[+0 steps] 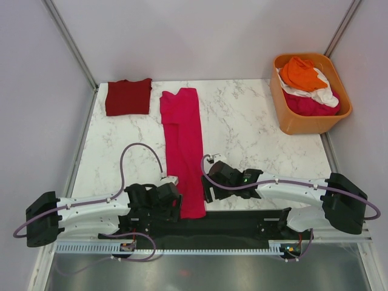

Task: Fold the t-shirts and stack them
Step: Fold the tshirt

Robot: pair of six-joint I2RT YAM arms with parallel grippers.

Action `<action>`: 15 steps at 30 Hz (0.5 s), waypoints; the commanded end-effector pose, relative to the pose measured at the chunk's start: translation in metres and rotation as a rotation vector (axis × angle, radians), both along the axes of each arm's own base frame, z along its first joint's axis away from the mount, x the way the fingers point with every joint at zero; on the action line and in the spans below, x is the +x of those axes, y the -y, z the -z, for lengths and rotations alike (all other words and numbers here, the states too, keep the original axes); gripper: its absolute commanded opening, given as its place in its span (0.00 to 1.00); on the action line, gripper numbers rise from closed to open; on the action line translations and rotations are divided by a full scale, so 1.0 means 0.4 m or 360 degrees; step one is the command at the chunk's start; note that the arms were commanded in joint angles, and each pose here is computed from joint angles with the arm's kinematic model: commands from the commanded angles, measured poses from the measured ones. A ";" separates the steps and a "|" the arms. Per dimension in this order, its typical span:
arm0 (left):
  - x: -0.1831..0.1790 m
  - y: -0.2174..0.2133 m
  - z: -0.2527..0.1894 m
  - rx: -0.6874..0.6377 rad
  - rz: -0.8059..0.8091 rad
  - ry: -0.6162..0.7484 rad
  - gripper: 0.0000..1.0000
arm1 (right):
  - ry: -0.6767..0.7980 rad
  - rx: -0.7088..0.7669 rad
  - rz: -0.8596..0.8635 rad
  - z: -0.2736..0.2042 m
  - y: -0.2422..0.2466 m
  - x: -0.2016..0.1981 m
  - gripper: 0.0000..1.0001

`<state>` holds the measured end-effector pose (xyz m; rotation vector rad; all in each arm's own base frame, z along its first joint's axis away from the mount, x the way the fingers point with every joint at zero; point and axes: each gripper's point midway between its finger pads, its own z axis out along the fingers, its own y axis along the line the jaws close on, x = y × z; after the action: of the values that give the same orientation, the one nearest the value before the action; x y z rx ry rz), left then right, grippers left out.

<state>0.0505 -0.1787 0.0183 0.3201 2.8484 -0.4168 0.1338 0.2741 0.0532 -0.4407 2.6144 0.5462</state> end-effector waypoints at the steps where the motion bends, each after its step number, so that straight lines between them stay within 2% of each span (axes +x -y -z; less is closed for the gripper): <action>1: 0.013 0.030 -0.040 -0.0132 -0.0039 0.0058 0.80 | -0.0014 0.0085 -0.0043 -0.011 -0.016 -0.013 0.83; 5: 0.013 0.030 -0.056 -0.0219 -0.0040 0.0091 0.80 | -0.0038 0.0096 -0.0049 -0.001 -0.019 -0.019 0.82; 6: 0.133 0.033 -0.077 -0.0429 -0.1116 0.0152 0.61 | -0.0040 0.0100 -0.0048 0.002 -0.022 -0.019 0.82; 7: 0.099 -0.061 -0.030 -0.0160 -0.1131 0.0146 0.54 | -0.0043 0.0104 -0.0049 0.004 -0.022 -0.020 0.81; 8: 0.094 -0.070 -0.017 -0.0143 -0.1143 0.0138 0.42 | -0.0051 0.0103 -0.0053 0.009 -0.023 -0.022 0.80; 11: 0.083 -0.089 0.013 -0.0081 -0.1175 0.0115 0.41 | -0.0077 0.0131 -0.0073 0.015 -0.031 -0.031 0.79; 14: 0.083 -0.095 0.020 -0.0050 -0.1185 0.0121 0.42 | -0.0141 0.0238 -0.0154 0.009 -0.053 -0.061 0.78; 15: 0.086 -0.095 0.021 -0.0051 -0.1192 0.0130 0.43 | -0.0151 0.0338 -0.0191 -0.012 -0.075 -0.070 0.78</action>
<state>0.0714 -0.1475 0.0087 -0.5225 2.7251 -0.3085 0.1151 0.2843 0.0440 -0.4913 2.6391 0.7011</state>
